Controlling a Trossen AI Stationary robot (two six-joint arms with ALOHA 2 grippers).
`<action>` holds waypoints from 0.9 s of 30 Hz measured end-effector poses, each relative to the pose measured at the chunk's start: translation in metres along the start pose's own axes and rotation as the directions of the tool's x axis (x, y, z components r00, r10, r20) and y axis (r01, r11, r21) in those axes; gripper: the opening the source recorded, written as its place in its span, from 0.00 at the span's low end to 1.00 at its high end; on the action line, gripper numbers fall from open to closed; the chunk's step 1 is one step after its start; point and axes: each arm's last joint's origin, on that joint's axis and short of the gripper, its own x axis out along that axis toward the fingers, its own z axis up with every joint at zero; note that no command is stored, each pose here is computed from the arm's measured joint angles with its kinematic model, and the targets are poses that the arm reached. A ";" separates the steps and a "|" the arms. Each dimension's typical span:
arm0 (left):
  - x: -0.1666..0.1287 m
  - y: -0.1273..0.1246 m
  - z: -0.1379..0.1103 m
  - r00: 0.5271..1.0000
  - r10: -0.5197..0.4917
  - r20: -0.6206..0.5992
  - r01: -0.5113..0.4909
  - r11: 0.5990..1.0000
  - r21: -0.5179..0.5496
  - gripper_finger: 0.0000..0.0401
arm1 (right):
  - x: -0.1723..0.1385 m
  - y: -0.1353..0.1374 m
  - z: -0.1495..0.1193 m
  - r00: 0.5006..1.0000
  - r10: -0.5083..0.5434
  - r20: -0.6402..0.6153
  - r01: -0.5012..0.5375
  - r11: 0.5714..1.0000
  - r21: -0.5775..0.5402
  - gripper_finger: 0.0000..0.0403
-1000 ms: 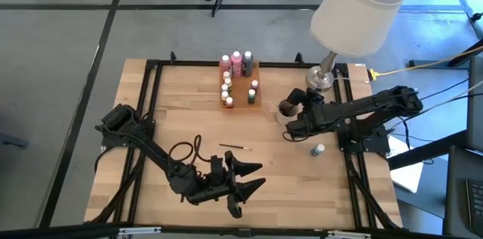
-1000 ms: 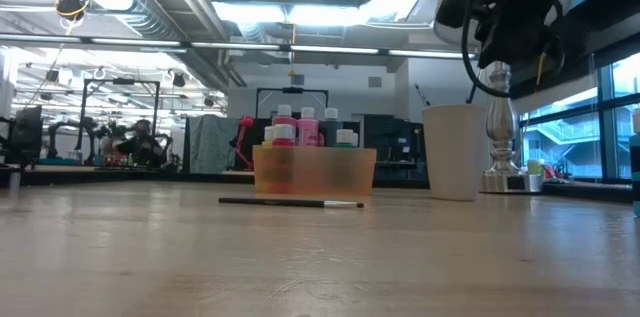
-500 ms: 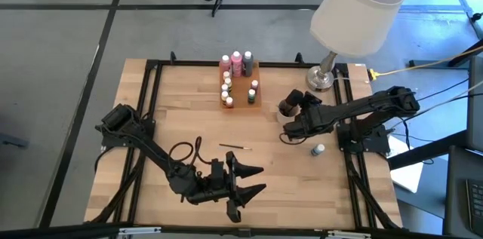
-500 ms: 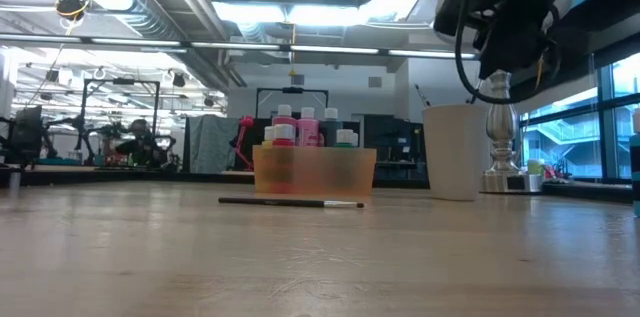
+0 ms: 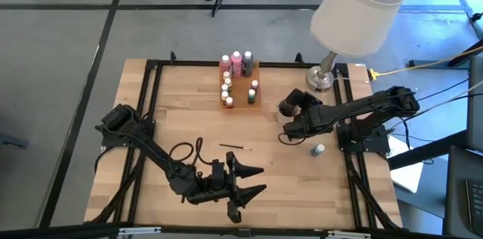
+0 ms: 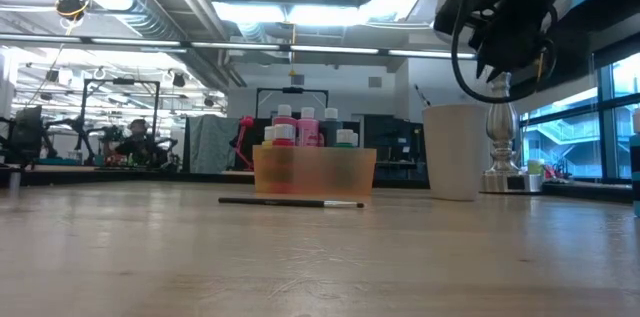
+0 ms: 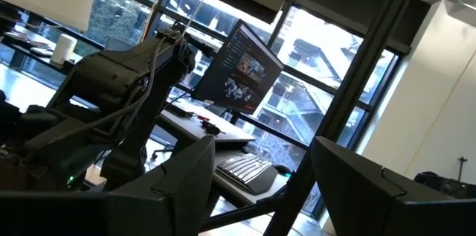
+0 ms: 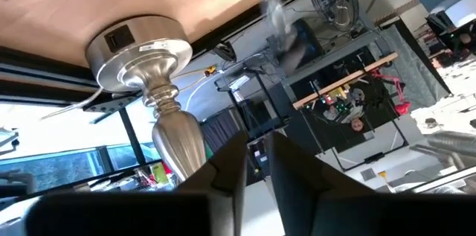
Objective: Pick & Place Paint Supplies
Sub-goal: Put the black paint brush into the light brown cup, then put the blue paint bottle into the orange bin
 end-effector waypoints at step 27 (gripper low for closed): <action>0.001 0.003 0.018 0.996 0.065 0.054 -0.069 0.995 0.078 0.55 | -0.074 -0.028 -0.062 0.922 -0.384 -0.052 0.357 0.790 0.499 0.49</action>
